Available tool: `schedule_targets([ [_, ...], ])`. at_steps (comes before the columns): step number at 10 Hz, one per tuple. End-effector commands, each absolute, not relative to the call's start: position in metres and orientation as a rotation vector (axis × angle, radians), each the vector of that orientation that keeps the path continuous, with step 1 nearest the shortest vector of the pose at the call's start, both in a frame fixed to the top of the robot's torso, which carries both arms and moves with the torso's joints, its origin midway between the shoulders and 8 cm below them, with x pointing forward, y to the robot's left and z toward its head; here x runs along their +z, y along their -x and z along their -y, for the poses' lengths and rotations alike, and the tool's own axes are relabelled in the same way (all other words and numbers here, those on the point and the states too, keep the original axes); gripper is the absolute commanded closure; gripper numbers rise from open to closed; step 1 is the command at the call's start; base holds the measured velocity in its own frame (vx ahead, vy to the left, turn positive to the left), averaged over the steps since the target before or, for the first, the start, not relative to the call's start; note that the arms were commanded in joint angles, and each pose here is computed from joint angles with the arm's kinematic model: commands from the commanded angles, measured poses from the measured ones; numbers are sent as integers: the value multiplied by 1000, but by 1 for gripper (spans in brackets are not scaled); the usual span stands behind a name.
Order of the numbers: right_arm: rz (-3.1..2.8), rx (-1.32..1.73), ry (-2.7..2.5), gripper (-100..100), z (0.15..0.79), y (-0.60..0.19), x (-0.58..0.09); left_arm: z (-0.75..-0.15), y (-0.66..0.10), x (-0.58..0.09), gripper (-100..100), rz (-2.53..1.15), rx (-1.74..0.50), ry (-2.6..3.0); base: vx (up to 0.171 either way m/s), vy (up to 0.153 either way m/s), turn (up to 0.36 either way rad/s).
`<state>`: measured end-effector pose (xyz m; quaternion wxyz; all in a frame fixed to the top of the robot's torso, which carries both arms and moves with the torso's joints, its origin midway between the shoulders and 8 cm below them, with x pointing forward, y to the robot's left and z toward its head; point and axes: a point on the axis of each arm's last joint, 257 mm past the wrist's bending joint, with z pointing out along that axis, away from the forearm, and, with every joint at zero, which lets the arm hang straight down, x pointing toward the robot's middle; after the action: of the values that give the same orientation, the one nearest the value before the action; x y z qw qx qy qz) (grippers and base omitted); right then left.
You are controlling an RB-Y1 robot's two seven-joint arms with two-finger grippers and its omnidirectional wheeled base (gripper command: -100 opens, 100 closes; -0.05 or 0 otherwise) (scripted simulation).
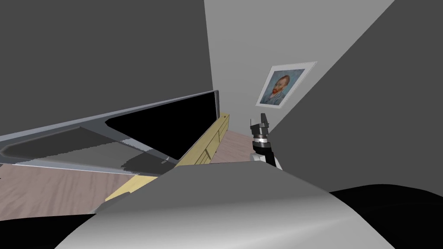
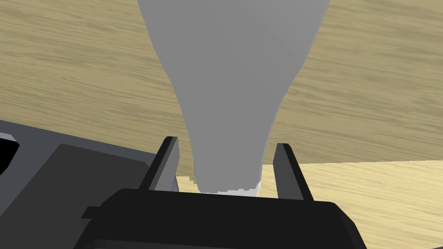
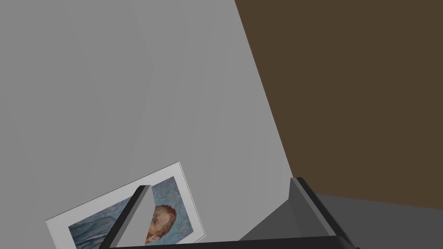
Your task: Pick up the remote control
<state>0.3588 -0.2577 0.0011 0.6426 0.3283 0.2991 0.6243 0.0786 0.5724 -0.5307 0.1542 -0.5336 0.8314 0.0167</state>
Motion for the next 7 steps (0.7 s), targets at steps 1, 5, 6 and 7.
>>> schedule_targets([
  [1, -682, 1422, -748, 0, 258, -359, 1, -572, -79, -531, 0, -2383, 48, 1530, 0, 0, 0],
  [5, -682, 1422, -748, 0, 258, -359, 1, -588, -76, -508, 100, -2402, 75, 1521, 11, -13, 45],
  [6, -682, 1422, -748, 0, 258, -359, 1, -585, -77, -511, 100, -2400, 71, 1520, 5, -10, 11],
  [7, -682, 1422, -748, 0, 258, -359, 1, -586, -76, -511, 0, -2401, 74, 1521, 0, 0, 0],
])
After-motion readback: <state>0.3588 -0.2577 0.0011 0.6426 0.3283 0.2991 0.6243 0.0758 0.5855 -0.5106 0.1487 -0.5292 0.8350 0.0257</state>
